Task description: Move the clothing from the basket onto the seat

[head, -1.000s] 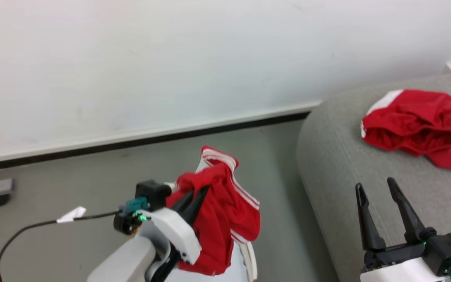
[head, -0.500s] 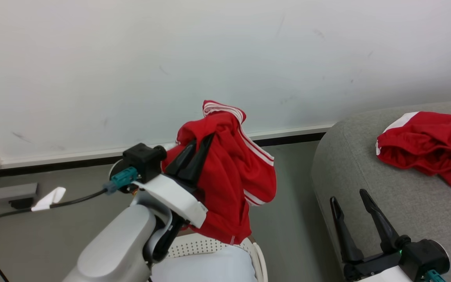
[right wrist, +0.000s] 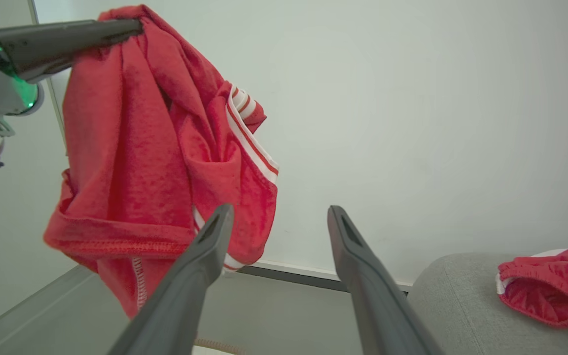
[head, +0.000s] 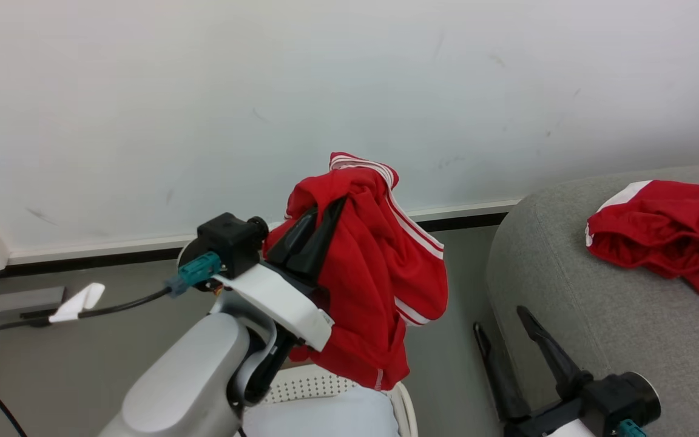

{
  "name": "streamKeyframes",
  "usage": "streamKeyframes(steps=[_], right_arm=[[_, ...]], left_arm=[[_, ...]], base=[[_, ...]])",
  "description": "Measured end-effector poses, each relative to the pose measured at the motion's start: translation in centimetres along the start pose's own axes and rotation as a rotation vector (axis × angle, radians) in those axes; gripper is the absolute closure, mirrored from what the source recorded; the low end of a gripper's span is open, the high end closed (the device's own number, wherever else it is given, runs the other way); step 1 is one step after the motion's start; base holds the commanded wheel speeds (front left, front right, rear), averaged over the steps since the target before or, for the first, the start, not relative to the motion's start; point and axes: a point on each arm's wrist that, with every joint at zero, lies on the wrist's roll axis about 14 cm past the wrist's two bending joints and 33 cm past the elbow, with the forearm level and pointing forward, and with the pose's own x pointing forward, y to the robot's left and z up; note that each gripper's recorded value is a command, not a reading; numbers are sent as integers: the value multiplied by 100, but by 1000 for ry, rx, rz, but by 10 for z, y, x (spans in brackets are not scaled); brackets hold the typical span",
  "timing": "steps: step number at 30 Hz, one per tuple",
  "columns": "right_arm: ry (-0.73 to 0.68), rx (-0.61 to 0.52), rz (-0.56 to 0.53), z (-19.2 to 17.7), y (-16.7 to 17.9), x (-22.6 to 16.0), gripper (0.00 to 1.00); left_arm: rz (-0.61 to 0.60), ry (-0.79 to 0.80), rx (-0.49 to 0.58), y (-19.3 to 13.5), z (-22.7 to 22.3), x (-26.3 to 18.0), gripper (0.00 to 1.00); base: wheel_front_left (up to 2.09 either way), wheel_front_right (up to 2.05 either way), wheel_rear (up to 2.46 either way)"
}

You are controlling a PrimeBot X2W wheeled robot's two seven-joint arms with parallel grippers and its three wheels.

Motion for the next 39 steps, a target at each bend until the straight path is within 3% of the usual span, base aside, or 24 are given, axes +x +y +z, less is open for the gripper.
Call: streamKeyframes(steps=[16, 25, 33, 34, 35, 36, 39], right_arm=[[166, -121, 323, -45, 60, 31, 0], [240, -107, 512, -64, 109, 37, 0], [234, -84, 587, -60, 137, 46, 0], [233, -86, 593, -60, 139, 47, 23], [231, -84, 598, -59, 141, 48, 55], [230, -83, 601, -58, 143, 49, 100], [229, -76, 607, -58, 146, 49, 100]], left_arm=[[-29, 62, -36, -22, -19, -23, 100], [-45, 92, -30, -35, -23, -39, 100], [-55, 122, -21, -44, -26, -53, 100], [-58, 124, -21, -45, -26, -54, 100], [-58, 128, -20, -46, -26, -55, 100], [-58, 129, -19, -46, -26, -57, 100], [-56, 135, -18, -46, -27, -59, 100]], base=[[0, 0, 0], [0, 0, 0], [0, 0, 0], [0, 0, 0], [0, 0, 0], [0, 0, 0], [0, 0, 0]])
